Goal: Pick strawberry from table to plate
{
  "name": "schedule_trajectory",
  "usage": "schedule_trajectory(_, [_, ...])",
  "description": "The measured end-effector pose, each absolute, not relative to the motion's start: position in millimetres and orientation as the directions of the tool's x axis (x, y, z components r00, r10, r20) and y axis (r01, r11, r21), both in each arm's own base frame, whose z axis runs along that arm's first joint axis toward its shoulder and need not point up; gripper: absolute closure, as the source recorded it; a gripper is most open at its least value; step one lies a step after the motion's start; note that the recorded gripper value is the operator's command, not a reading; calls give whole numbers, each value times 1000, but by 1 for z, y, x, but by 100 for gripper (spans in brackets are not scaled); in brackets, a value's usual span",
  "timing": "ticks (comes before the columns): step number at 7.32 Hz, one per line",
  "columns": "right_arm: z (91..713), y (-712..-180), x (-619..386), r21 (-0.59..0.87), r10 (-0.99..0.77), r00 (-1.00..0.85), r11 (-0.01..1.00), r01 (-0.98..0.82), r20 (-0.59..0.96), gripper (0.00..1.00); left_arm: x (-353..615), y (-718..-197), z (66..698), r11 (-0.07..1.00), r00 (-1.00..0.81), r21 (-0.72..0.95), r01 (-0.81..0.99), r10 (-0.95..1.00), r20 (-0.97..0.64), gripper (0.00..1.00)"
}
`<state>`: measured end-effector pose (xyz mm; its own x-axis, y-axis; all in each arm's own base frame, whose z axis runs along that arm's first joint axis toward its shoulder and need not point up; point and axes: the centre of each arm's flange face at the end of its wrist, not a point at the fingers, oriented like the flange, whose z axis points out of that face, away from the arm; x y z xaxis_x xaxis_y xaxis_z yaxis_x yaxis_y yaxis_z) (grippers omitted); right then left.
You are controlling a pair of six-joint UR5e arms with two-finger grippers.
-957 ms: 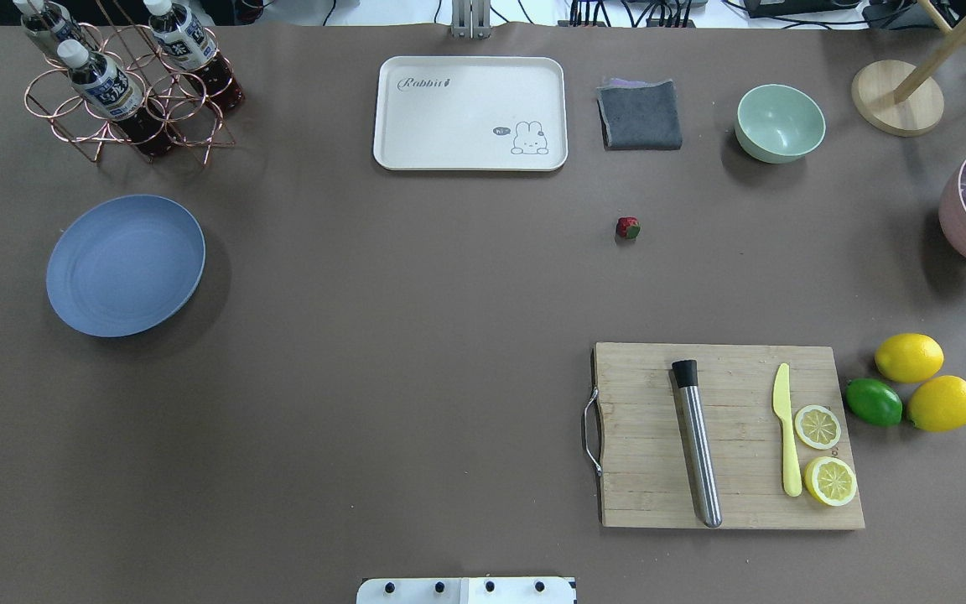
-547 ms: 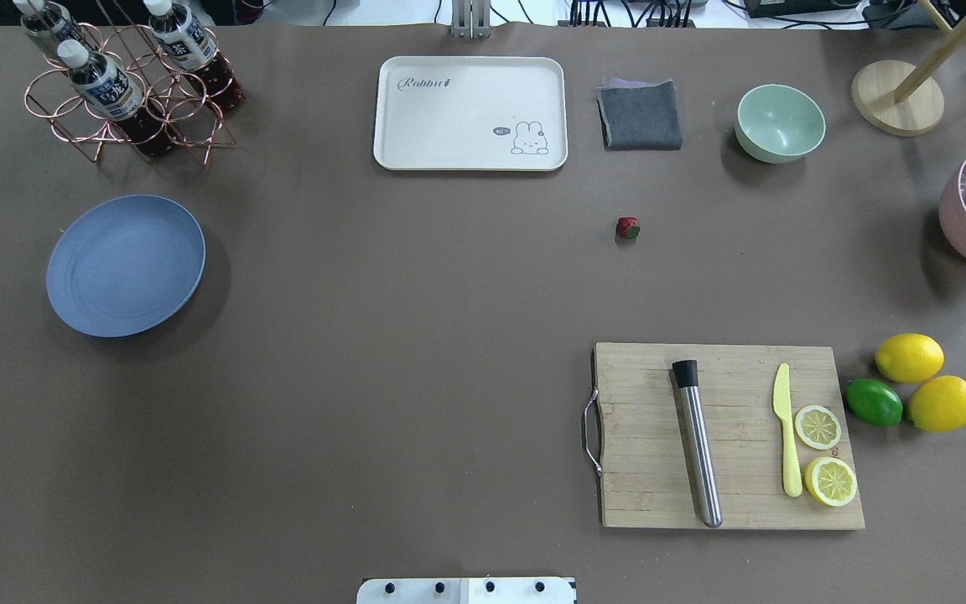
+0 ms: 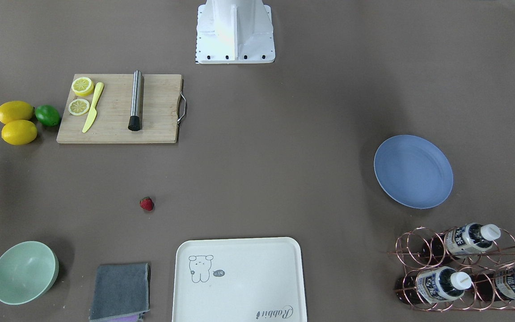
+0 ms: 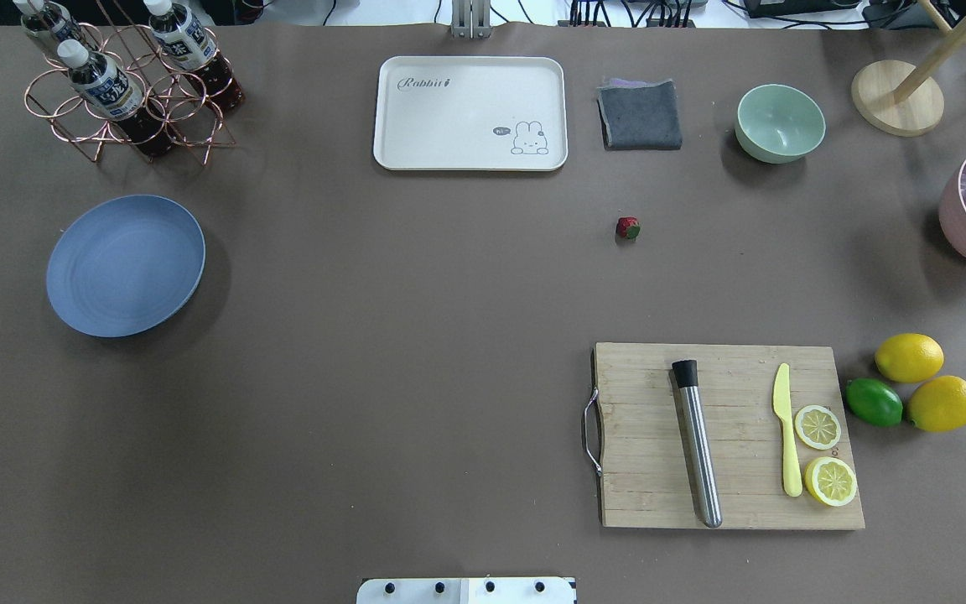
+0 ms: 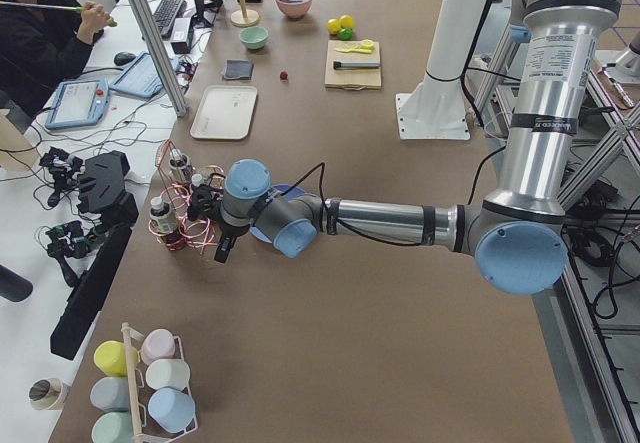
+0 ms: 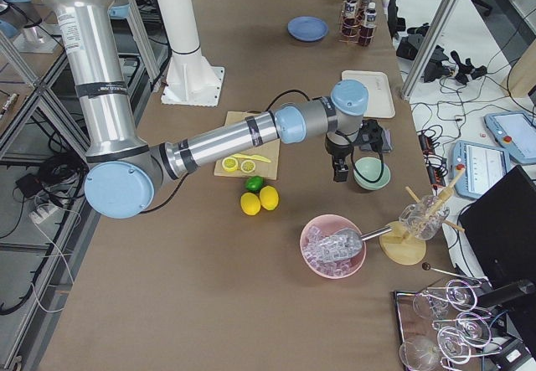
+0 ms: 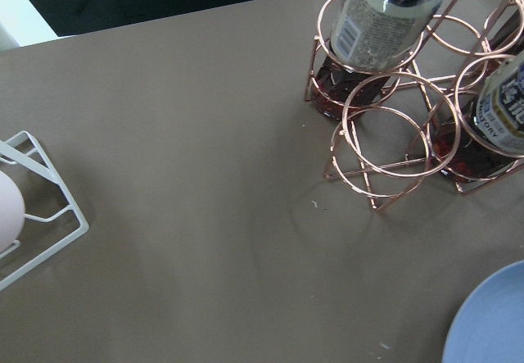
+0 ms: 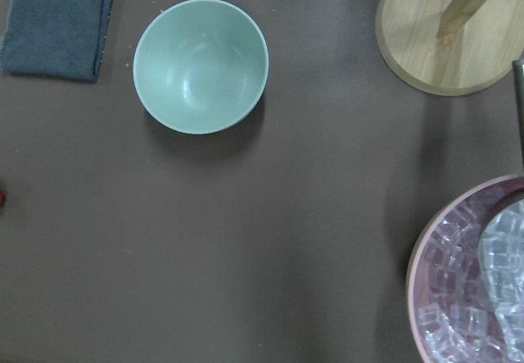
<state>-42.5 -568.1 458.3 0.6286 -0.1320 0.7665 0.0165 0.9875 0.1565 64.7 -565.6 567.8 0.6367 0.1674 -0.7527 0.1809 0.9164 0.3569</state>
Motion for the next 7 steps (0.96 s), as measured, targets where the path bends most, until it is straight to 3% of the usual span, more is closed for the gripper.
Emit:
schedule_trajectory(5, [417,-583,-108,128,-62,612,990,-64,788,0,190,-517,597,913,553,303,274,109,-826,3])
schedule_trajectory(7, [425,-585,-153,155,-68,593,983,-98,803,0,213,-508,607,912,558,313,266,119,-821,12])
